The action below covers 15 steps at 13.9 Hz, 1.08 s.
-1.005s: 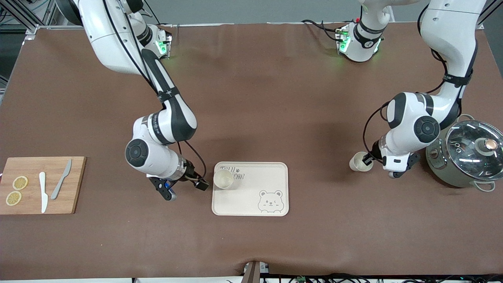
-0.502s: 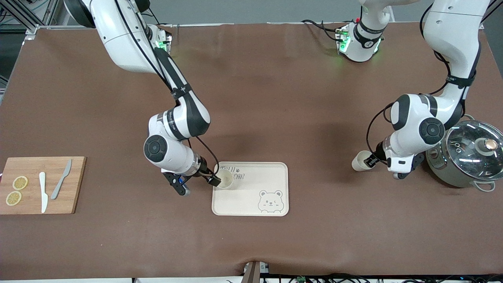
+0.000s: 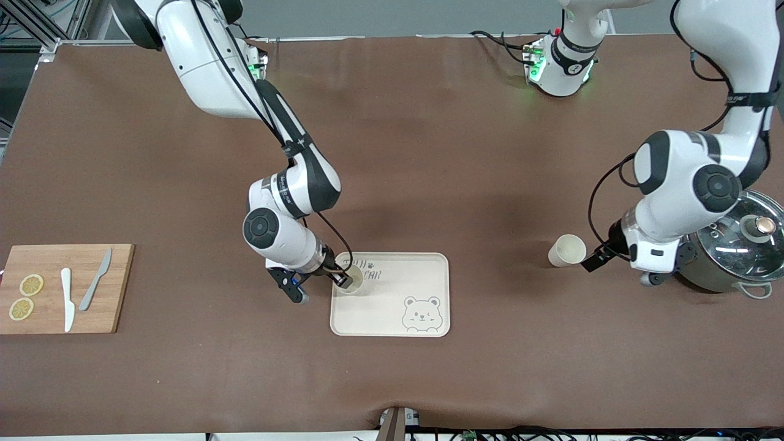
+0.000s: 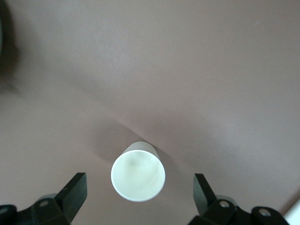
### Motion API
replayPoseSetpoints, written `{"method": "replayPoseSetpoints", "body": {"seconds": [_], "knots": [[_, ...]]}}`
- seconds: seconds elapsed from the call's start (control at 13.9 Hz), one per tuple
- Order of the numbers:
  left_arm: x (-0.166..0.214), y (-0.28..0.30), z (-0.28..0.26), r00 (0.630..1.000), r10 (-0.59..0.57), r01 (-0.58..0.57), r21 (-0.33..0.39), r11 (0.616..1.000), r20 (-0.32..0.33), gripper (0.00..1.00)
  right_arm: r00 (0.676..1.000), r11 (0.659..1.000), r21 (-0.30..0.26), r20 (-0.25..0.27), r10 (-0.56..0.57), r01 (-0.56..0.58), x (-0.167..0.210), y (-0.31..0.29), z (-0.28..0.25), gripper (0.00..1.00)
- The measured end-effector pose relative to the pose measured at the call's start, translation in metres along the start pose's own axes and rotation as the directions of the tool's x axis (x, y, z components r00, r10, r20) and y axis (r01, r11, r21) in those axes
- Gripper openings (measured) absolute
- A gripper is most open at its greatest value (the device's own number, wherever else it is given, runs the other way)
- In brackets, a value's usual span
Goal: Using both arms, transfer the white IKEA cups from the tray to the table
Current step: 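Grasp the second cup with the right gripper while the left gripper withdraws, then carry the cup with the right gripper toward the cutting board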
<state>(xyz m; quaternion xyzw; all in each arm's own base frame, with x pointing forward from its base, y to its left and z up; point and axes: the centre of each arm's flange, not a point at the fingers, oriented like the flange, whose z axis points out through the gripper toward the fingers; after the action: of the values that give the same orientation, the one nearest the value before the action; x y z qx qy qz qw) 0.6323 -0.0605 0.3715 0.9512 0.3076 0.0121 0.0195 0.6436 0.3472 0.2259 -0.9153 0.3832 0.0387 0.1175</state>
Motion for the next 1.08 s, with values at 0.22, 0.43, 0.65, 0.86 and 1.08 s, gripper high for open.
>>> {"method": "replayPoseSetpoints", "body": {"seconds": [0.22,0.43,0.65,0.86,1.08], "knots": [[0.012,0.008,-0.045,0.999,0.039,-0.039,-0.001,0.999,-0.005,1.0,1.0,1.0,0.005,-0.002,-0.002,0.002,0.0,-0.002,-0.002,0.24],[0.025,0.003,-0.08,0.997,0.081,-0.081,0.006,0.997,-0.002,1.0,1.0,1.0,-0.018,0.02,-0.009,0.009,-0.001,-0.009,-0.017,0.03],[0.037,-0.005,-0.106,0.996,0.083,-0.083,-0.003,0.997,-0.02,1.0,0.997,0.996,-0.084,0.076,-0.011,0.017,0.003,-0.015,-0.056,0.03],[0.04,-0.009,-0.126,0.986,0.161,-0.162,-0.015,0.987,-0.05,1.0,0.991,0.988,-0.13,0.12,-0.066,0.082,0.027,0.001,-0.107,0.03],[0.05,-0.033,-0.161,0.958,0.281,-0.282,-0.003,0.959,-0.062,1.0,0.967,0.956,-0.169,0.127,-0.22,0.24,0.084,0.059,-0.162,0.03]]}}
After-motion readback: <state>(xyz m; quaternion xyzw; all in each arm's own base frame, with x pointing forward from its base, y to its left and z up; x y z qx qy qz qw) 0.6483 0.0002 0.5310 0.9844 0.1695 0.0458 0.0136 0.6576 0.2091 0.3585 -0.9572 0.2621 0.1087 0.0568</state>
